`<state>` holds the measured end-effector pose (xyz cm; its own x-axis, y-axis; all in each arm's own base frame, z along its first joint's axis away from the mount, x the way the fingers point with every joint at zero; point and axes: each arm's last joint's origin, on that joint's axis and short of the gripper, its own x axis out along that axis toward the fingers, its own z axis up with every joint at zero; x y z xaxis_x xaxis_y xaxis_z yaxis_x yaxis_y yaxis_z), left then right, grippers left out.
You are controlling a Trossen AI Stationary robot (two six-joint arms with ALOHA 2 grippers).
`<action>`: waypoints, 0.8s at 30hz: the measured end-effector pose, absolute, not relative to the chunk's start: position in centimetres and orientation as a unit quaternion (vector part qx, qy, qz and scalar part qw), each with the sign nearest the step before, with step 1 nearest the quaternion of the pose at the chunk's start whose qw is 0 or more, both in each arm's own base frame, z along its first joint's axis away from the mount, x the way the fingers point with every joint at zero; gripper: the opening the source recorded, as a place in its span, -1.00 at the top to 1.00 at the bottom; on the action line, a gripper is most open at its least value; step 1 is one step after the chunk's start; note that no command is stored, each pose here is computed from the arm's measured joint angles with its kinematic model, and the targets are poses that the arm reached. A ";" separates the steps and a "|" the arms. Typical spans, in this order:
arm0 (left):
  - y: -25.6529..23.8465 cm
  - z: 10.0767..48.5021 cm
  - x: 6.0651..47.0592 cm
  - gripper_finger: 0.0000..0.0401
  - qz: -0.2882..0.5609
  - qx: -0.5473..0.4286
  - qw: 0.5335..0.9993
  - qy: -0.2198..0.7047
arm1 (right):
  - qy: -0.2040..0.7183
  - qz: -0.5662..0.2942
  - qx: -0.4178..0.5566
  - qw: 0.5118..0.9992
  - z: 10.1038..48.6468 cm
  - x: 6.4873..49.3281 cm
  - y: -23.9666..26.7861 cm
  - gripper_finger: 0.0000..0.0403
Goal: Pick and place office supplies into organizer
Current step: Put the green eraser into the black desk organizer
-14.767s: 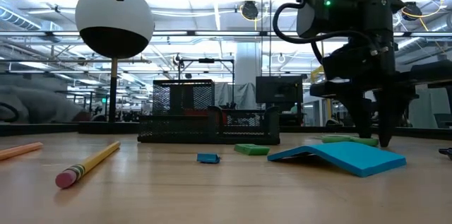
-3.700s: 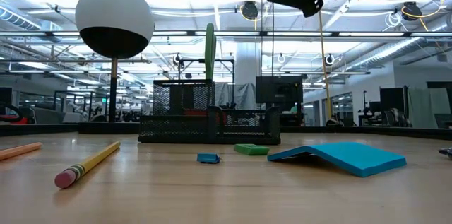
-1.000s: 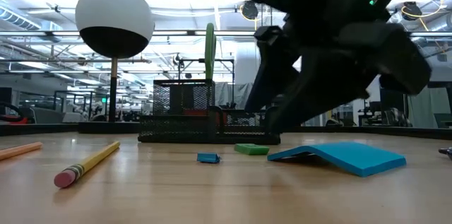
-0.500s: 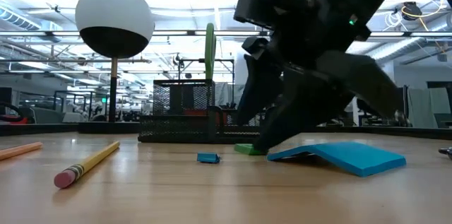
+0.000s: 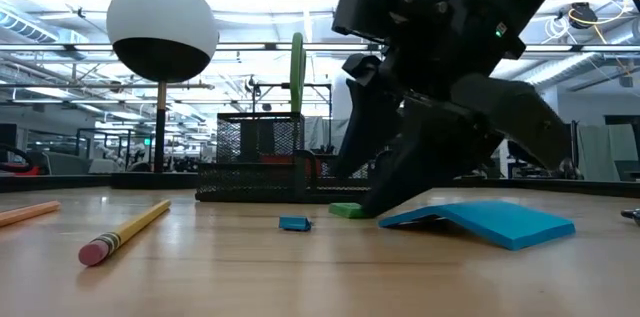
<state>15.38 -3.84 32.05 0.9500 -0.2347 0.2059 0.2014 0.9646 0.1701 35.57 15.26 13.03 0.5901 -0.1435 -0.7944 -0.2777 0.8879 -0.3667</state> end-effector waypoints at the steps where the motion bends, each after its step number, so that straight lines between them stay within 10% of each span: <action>1: -3.8 32.1 15.4 0.34 -0.111 0.074 0.985 -0.113 | 0.451 0.039 -0.234 0.860 13.0 35.6 15.3 -0.26; 24: -3.8 32.1 15.4 0.35 -0.110 0.075 0.985 -0.114 | 0.474 0.049 -0.198 0.857 11.0 36.5 14.0 -0.03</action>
<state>15.38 -3.84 32.06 0.9498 -0.2346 0.2070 0.2005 0.9643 0.1729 36.53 13.95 11.05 0.5465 -0.1033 -0.8311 -0.2711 0.9171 -0.2923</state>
